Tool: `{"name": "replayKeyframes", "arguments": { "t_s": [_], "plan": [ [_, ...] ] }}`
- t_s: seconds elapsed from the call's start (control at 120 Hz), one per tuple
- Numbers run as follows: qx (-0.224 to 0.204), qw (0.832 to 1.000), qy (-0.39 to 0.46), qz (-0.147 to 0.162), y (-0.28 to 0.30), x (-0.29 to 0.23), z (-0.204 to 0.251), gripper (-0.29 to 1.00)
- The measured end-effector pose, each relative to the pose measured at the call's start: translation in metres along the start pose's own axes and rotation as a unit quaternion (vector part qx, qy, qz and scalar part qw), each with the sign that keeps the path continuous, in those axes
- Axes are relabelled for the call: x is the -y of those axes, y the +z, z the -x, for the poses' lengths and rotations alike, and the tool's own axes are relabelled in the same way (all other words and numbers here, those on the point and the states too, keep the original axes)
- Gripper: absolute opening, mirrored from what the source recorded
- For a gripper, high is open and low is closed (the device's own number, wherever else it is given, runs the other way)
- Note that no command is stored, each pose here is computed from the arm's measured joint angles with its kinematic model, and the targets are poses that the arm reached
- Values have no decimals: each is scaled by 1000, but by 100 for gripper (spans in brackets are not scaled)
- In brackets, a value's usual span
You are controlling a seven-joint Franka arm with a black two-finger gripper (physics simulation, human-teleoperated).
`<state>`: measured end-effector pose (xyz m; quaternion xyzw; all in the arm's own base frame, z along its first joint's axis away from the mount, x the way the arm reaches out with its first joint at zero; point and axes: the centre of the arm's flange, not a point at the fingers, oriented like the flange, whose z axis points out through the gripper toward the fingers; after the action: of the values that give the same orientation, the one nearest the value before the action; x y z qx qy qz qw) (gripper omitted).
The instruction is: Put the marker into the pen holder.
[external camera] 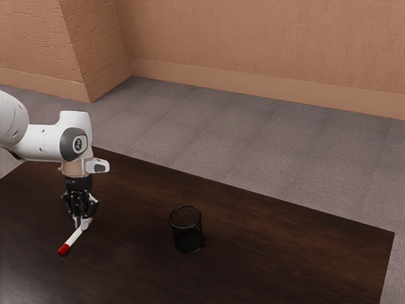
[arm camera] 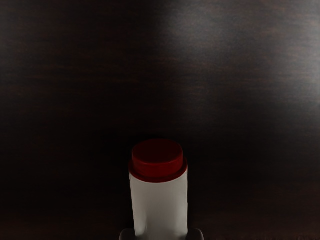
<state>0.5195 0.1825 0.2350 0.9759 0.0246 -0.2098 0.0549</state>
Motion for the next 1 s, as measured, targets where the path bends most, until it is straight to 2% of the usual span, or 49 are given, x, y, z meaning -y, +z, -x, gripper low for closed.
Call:
{"name": "replayKeyframes", "arguments": {
  "t_s": [0.2, 0.283, 0.333, 0.425, 0.525, 0.592, 0.667, 0.858, 0.9, 1.0],
  "plan": [
    [-8, 1000, 9, -9, -9, -3, 2, -6],
    [-48, 997, 37, -46, -59, -27, 13, -7],
    [-86, 991, 67, -79, -100, -58, 27, -8],
    [-172, 963, 141, -154, -166, -142, 61, -8],
    [-230, 924, 216, -216, -171, -229, 87, -8],
    [-269, 902, 240, -239, -176, -262, 92, -8],
    [-308, 882, 253, -251, -181, -291, 101, -8],
    [-368, 849, 275, -260, -161, -377, 148, -8],
    [-378, 848, 272, -253, -154, -393, 161, -8],
    [-392, 860, 243, -218, -144, -412, 174, -8]
  ]
}}
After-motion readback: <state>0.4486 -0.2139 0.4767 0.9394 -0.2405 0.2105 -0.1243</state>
